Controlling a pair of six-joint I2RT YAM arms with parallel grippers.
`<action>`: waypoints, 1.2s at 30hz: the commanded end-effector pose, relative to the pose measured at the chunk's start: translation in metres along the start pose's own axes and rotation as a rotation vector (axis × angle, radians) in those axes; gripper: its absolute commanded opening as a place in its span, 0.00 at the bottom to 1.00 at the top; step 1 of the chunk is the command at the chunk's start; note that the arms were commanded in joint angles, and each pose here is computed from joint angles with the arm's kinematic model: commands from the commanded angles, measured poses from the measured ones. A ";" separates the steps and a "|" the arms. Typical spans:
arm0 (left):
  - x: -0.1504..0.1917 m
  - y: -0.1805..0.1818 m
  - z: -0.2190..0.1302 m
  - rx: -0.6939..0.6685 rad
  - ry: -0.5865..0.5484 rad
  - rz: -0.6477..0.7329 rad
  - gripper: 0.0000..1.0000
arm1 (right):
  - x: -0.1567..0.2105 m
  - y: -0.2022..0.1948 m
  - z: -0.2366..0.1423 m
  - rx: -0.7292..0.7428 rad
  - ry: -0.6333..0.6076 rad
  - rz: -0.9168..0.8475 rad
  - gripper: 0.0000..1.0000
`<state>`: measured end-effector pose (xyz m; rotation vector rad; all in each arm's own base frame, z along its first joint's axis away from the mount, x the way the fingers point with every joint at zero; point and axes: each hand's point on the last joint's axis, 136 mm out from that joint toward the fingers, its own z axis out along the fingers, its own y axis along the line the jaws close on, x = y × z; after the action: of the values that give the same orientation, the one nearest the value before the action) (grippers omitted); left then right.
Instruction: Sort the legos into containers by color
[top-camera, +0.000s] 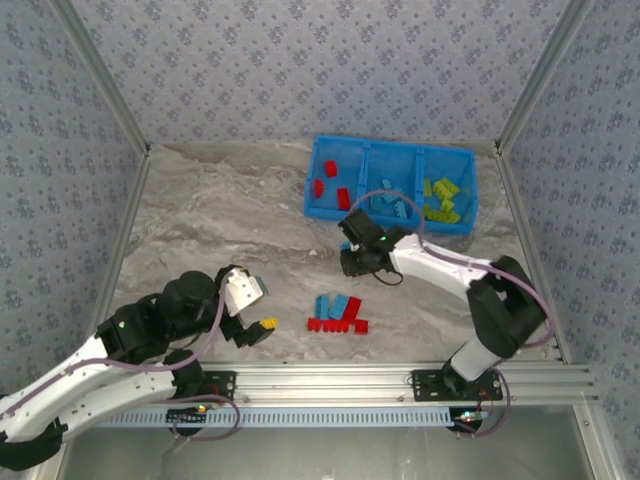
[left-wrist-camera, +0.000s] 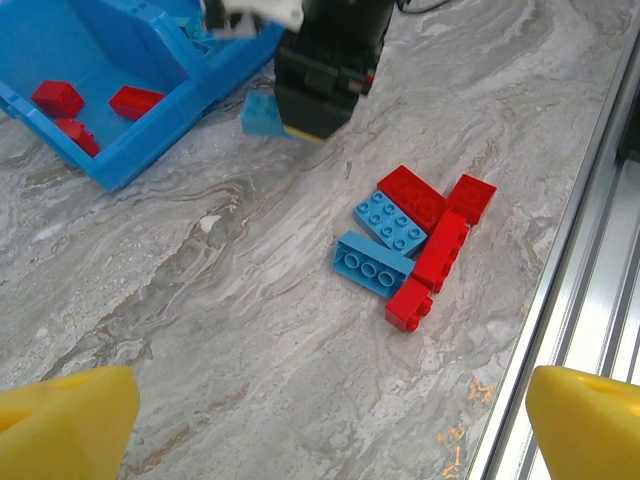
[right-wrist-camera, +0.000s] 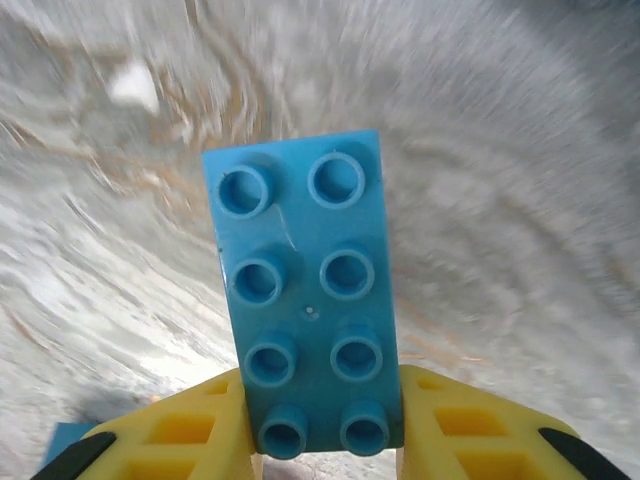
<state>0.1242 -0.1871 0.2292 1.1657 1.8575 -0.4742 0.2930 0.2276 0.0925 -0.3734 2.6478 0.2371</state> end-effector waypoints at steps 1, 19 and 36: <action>-0.015 0.000 -0.006 0.017 -0.095 -0.027 0.99 | -0.037 -0.012 -0.039 0.025 -0.144 0.060 0.32; -0.035 0.037 -0.024 -0.091 -0.286 -0.188 0.99 | -0.195 -0.139 -0.031 0.161 -0.252 0.296 0.53; -0.035 0.000 -0.002 0.167 -0.236 -0.193 0.99 | 0.033 -0.052 -0.109 0.064 -0.143 0.394 0.67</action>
<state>0.1443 -0.1851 0.2620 0.9071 1.7667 -0.6964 0.2860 0.1616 0.2267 0.1019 2.3740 0.4241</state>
